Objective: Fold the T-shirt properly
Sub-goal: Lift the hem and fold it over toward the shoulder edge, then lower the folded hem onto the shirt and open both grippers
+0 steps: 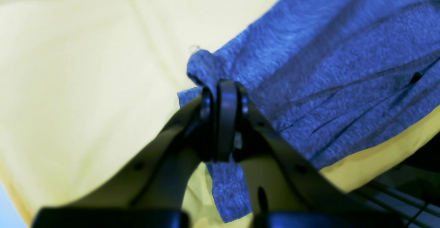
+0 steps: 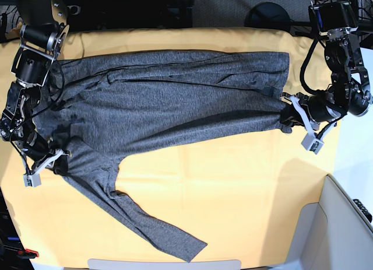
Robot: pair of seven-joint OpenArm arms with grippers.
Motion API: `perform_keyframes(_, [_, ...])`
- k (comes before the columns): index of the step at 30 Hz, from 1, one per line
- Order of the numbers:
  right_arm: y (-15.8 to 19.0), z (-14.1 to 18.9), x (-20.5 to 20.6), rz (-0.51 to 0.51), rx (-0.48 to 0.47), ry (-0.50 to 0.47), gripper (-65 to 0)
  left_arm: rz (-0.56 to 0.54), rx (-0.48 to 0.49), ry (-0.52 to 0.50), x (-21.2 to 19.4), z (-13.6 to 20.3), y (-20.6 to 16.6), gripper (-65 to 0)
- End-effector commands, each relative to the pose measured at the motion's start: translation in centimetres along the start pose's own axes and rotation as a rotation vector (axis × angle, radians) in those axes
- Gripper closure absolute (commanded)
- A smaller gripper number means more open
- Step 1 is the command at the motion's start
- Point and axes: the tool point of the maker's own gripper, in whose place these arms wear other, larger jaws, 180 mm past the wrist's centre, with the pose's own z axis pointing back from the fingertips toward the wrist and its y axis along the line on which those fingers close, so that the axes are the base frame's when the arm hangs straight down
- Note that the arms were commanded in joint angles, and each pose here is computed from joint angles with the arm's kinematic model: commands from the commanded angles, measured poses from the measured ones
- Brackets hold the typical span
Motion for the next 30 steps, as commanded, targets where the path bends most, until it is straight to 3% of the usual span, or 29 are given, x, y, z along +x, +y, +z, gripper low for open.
perform_keyframes(1, [-0.4, 1.1, 2.8, 0.031, -0.005, -0.069, 0.0, -0.021, 0.017, -0.046, 1.5, 0.9, 0.5, -0.2])
perform_keyframes(10, [1.4, 5.6, 2.7, 0.173, -0.034, -0.077, 0.0, -0.061, 0.026, -0.073, 2.3, 1.7, -0.1, -0.2])
perform_keyframes(16, [-0.7, 9.4, 0.3, 0.168, -0.123, -0.073, 0.0, -0.117, 0.036, -0.090, 2.7, 2.6, -1.2, -0.2])
perform_keyframes(20, [-1.6, 11.1, -2.0, 0.163, -0.160, -0.038, 0.0, -0.120, 0.040, -0.047, 1.3, 2.6, -1.0, -0.2])
perform_keyframes(30, [-1.6, 11.9, -6.7, 0.138, -0.157, 0.063, 0.0, -0.104, 0.047, 0.044, -2.3, 2.5, -0.5, -0.2])
